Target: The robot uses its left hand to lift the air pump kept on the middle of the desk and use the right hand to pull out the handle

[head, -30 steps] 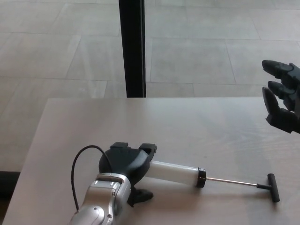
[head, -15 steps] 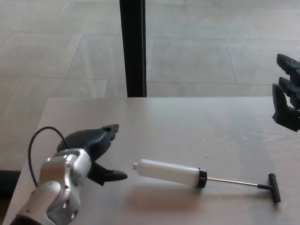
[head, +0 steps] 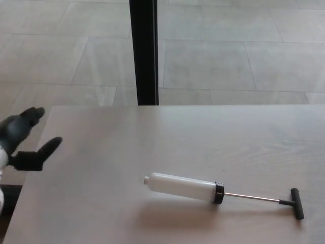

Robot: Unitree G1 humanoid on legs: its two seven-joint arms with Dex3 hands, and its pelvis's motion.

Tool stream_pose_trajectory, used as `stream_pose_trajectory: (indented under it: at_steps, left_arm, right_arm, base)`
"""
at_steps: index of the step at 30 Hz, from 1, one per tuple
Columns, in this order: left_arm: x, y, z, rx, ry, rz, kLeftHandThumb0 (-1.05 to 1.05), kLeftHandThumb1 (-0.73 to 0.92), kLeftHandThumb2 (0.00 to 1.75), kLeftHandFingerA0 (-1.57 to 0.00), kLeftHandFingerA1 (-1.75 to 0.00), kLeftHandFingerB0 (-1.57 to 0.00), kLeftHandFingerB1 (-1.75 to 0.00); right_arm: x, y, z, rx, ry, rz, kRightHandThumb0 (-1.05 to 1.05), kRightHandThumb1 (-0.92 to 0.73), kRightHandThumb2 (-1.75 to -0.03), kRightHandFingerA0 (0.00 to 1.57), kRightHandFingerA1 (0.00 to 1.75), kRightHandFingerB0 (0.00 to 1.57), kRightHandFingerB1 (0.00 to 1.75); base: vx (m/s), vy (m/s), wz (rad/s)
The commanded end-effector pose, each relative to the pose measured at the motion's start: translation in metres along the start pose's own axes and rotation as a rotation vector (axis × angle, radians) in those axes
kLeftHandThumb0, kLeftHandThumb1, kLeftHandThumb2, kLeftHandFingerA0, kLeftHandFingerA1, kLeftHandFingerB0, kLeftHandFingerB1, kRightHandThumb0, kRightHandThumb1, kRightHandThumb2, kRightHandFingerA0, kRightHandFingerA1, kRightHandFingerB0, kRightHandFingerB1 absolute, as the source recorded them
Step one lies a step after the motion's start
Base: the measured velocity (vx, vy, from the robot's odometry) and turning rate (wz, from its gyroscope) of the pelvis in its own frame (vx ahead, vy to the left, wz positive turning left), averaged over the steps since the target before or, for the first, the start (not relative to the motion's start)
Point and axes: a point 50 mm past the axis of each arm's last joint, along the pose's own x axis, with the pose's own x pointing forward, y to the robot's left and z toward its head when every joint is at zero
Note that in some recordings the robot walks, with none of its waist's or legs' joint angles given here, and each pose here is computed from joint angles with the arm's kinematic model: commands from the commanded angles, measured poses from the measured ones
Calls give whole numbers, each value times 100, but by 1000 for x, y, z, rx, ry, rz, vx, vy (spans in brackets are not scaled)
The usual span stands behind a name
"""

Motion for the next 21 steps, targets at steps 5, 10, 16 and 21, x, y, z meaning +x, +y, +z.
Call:
stream_pose_trajectory:
  at_steps: [5, 10, 16, 21]
  left_arm:
    - [-229, 20, -292, -1249, 470, 794, -69, 66, 102, -3, -47, 0, -36]
    - [-241, -22, -317, -1177, 770, 827, -54, 86, 66, -22, -41, -15, -35]
    - [-248, -87, -322, -1080, 1014, 540, -49, 78, 63, -24, -40, -27, -37]
    - [-248, -115, -307, -1035, 1056, 407, -41, 81, 64, -42, -41, -36, -40]
  right_arm:
    - [-174, -244, -107, -51, 486, -861, -78, -76, -63, 48, 86, 28, 44]
    - [-197, -229, -136, 90, 541, -940, -77, -74, -63, 47, 91, 30, 42]
    - [-210, -183, -181, 330, 611, -900, -76, -78, -65, 22, 57, 21, 41]
    - [-207, -146, -203, 489, 654, -923, -70, -62, -98, 30, 69, 18, 51]
  base:
    - [0, 0, 0]
    - [0, 0, 0]
    - [0, 0, 0]
    - [0, 0, 0]
